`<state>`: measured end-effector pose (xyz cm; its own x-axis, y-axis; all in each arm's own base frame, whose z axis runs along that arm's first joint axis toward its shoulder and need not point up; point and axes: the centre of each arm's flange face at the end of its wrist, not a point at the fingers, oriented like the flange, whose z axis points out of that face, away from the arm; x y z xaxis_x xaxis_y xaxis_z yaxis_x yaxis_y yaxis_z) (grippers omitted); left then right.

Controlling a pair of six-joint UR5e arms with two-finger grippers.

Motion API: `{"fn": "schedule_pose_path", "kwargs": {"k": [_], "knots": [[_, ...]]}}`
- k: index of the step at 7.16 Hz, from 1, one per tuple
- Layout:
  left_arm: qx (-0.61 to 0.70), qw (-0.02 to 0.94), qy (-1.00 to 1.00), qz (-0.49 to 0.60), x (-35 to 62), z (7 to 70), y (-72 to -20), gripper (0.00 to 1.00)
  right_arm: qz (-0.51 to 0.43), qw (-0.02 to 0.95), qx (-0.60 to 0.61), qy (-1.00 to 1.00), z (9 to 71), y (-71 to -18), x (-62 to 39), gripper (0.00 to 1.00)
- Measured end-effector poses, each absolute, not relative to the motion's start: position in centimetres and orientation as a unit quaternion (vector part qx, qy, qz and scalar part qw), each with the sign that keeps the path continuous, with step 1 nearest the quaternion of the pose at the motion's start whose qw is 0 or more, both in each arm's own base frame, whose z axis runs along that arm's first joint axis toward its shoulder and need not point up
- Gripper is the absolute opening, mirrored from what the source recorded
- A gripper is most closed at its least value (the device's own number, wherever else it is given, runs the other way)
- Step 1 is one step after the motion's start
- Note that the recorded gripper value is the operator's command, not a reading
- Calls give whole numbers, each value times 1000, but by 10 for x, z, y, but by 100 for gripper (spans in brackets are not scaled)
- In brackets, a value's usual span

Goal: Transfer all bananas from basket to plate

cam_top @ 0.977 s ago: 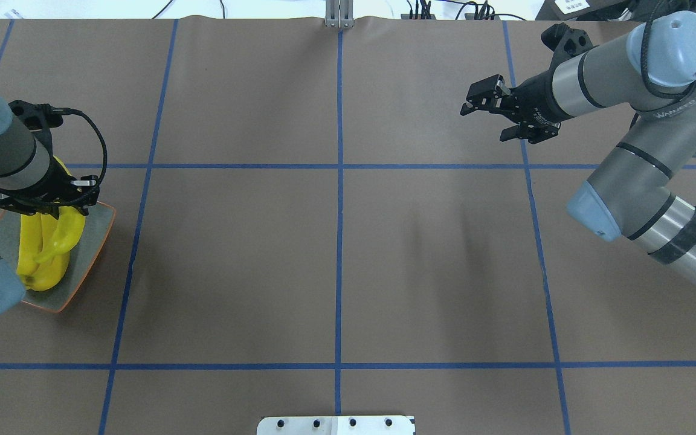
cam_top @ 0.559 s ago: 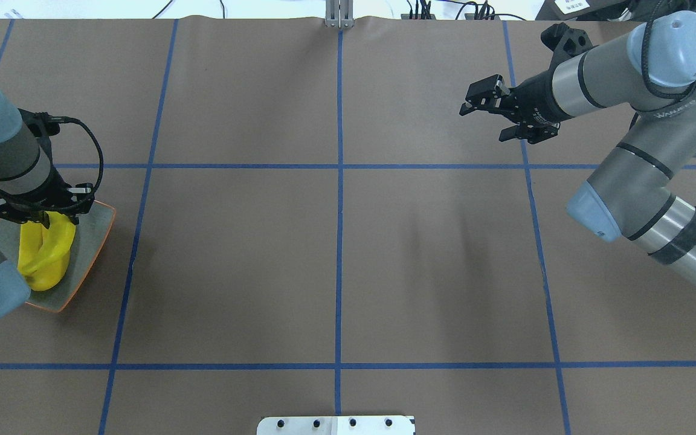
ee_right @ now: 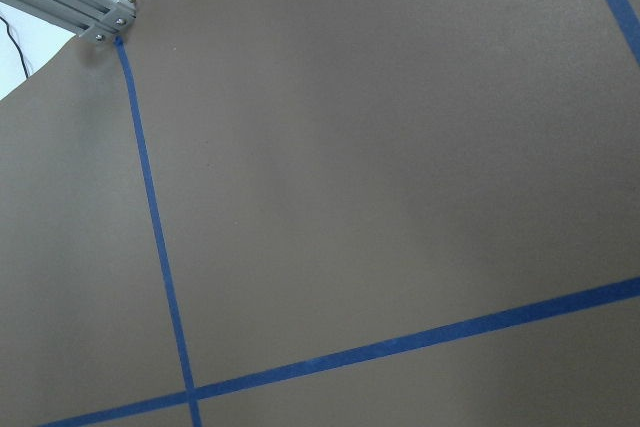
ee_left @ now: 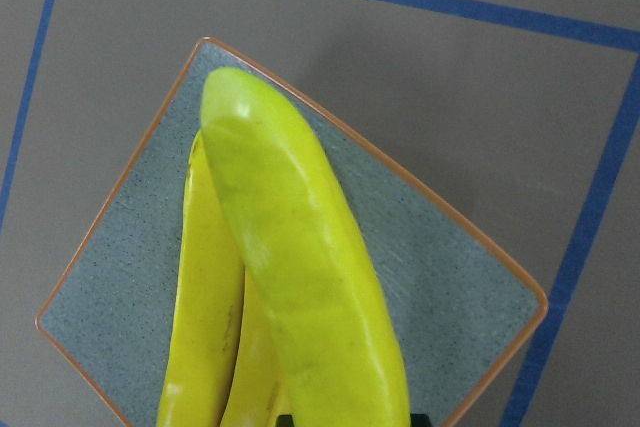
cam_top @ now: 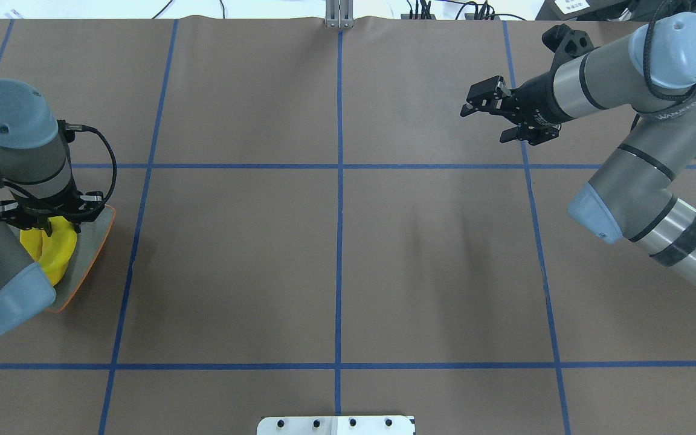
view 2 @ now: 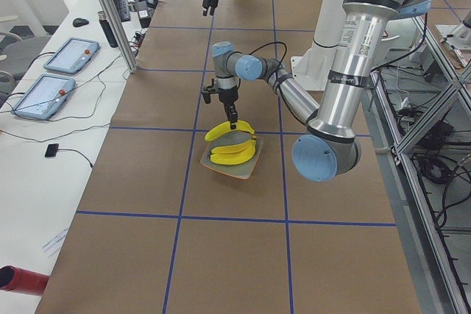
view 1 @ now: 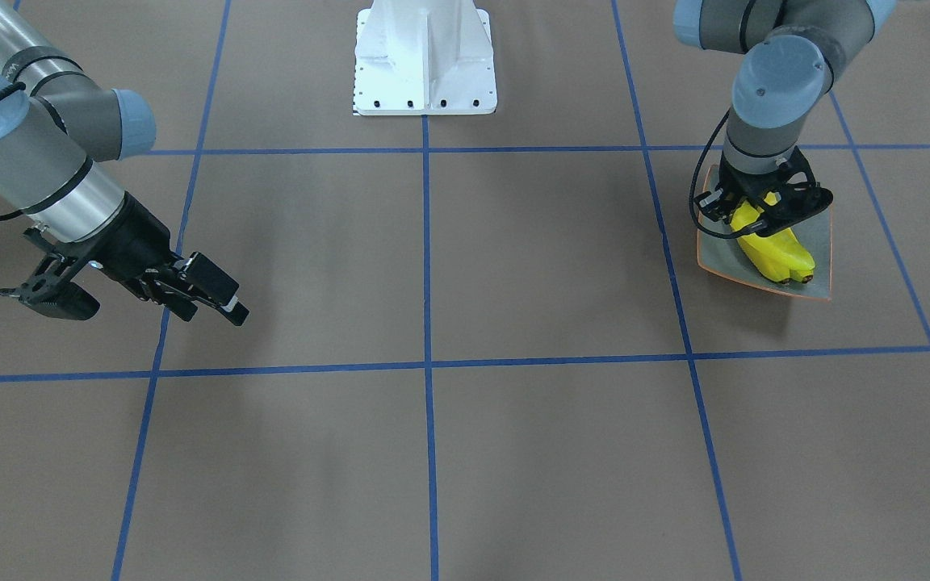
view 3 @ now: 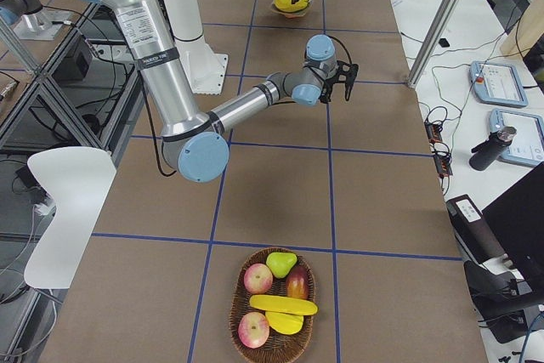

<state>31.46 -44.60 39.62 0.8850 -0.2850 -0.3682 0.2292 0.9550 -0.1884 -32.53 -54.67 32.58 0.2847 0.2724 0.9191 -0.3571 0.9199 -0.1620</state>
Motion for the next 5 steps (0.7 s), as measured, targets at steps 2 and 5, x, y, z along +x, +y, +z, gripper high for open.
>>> {"fn": "schedule_pose_path", "kwargs": {"k": [2, 5], "knots": [[-68, 972, 186, -128, 322, 403, -446, 19, 197, 802, 37, -563, 329, -547, -326, 100], [-69, 974, 177, -122, 329, 412, -448, 99, 196, 802, 37, -563, 328, -547, -326, 100]]}}
